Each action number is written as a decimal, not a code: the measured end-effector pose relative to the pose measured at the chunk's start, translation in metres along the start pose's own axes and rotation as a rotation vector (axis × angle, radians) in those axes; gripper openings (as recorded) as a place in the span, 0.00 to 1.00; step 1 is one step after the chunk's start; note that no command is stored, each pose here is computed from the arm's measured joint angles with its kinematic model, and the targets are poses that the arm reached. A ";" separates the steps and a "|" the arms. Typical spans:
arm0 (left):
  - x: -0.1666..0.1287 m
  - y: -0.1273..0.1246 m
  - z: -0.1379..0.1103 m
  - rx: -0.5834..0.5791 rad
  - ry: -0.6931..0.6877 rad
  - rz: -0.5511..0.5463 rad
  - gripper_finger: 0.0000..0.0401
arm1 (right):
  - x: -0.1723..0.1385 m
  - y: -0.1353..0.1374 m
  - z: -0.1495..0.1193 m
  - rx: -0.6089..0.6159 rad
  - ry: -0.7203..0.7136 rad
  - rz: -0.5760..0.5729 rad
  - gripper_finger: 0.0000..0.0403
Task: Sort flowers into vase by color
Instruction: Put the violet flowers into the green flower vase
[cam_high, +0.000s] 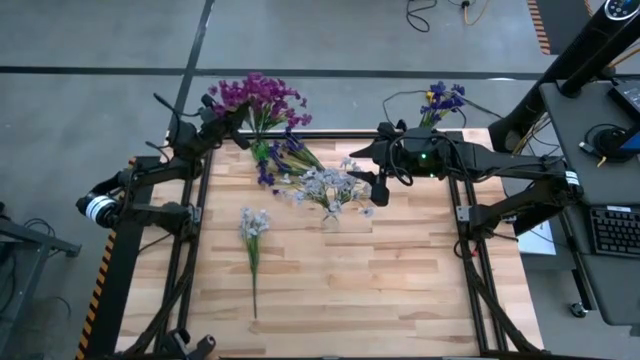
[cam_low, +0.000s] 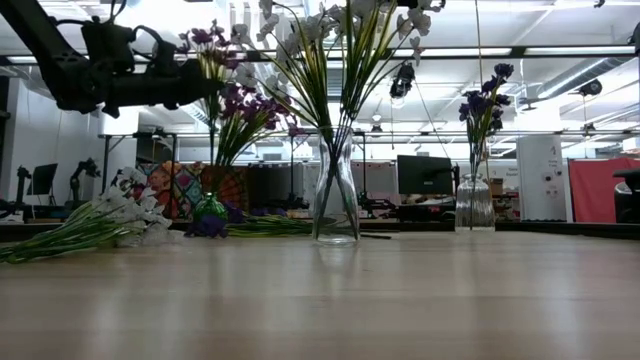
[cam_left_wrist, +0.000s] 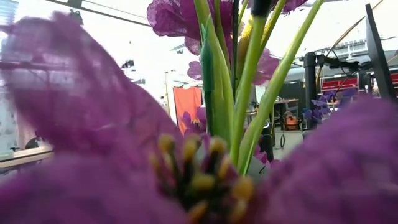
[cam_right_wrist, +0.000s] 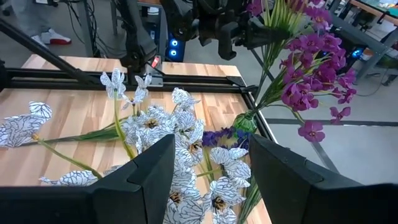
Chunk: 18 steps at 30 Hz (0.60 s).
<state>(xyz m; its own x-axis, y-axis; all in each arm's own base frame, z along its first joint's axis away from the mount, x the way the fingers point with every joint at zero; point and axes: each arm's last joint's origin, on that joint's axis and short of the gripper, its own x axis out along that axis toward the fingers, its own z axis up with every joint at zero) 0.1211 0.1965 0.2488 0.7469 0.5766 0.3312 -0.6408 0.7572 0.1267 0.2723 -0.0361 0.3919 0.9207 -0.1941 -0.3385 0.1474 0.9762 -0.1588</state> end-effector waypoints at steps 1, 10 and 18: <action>0.000 0.000 -0.001 0.000 0.004 0.002 0.01 | 0.000 0.000 0.000 0.000 0.000 0.000 0.49; 0.000 0.002 -0.008 0.000 0.056 0.007 0.01 | 0.000 0.000 0.000 0.003 0.000 0.000 0.49; 0.000 0.002 -0.008 0.001 0.056 0.008 0.01 | 0.000 0.000 0.000 0.003 0.000 0.000 0.49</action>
<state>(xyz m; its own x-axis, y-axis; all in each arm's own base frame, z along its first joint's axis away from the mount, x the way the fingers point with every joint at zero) 0.1214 0.2003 0.2412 0.7504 0.5992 0.2790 -0.6470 0.7522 0.1248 0.2723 -0.0361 0.3919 0.9208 -0.1943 -0.3381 0.1488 0.9765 -0.1559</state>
